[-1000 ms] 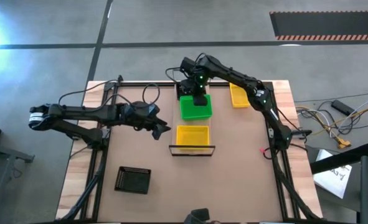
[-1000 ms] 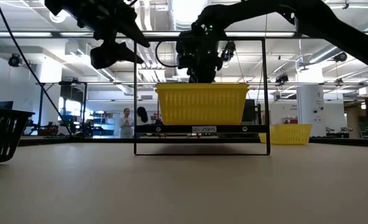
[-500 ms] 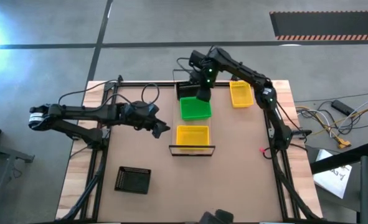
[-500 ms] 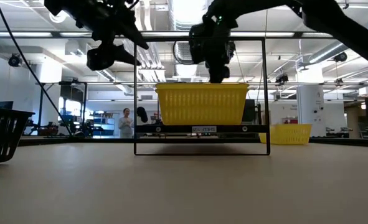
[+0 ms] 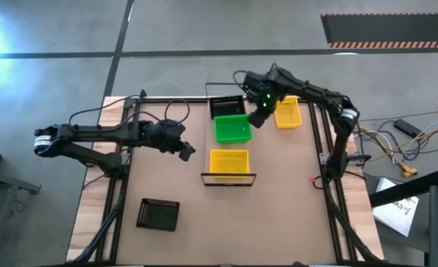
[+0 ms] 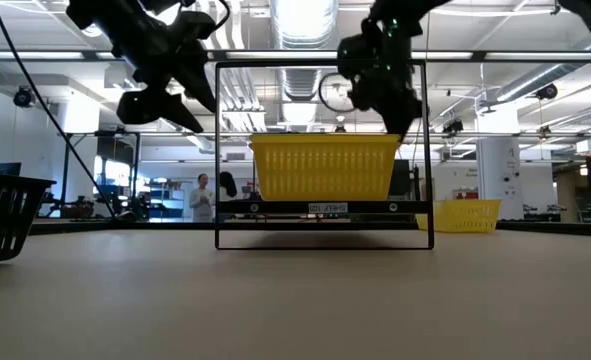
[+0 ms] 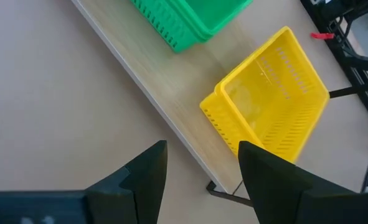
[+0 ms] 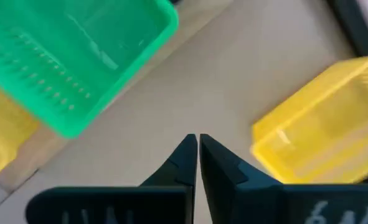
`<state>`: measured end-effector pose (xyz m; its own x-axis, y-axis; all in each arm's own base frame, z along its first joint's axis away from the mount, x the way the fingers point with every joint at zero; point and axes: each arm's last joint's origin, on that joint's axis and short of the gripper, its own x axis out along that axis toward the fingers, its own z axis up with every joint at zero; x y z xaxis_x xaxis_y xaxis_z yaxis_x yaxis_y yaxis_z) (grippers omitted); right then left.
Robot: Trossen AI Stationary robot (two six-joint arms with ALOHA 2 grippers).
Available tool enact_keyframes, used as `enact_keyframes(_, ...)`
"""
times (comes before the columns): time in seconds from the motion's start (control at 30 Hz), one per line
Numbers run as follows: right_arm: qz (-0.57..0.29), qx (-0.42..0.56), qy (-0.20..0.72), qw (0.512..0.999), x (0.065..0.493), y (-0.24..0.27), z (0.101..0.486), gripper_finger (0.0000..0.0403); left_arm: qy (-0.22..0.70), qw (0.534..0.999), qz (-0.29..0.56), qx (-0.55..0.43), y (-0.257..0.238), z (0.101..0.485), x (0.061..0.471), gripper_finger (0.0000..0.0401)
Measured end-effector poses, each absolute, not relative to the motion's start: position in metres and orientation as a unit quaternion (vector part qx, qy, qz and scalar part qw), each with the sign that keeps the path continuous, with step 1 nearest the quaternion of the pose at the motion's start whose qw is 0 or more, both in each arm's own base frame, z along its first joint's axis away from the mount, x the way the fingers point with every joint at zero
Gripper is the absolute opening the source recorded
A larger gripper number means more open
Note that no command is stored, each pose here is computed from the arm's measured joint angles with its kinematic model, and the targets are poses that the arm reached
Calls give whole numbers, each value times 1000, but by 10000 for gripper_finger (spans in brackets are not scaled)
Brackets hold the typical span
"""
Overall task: Stack baskets on shelf by color
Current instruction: Stack the green bin on top of the green bins on the shelf
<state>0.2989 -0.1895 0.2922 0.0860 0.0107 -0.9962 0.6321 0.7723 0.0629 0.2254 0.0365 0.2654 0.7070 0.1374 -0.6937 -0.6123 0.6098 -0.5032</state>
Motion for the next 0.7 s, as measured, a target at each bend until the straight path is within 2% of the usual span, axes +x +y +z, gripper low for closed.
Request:
enact_keyframes(0.23, -219, 307, 592, 712, 305, -178, 245, 9, 312, 847, 221, -369, 37, 266, 225, 182)
enact_keyframes(0.57, -119, 263, 583, 760, 325, -152, 246, 8, 278, 840, 293, -361, 66, 261, 228, 182)
enact_keyframes(0.7, -154, 256, 589, 751, 325, -151, 246, 8, 287, 841, 273, -368, 87, 246, 242, 165)
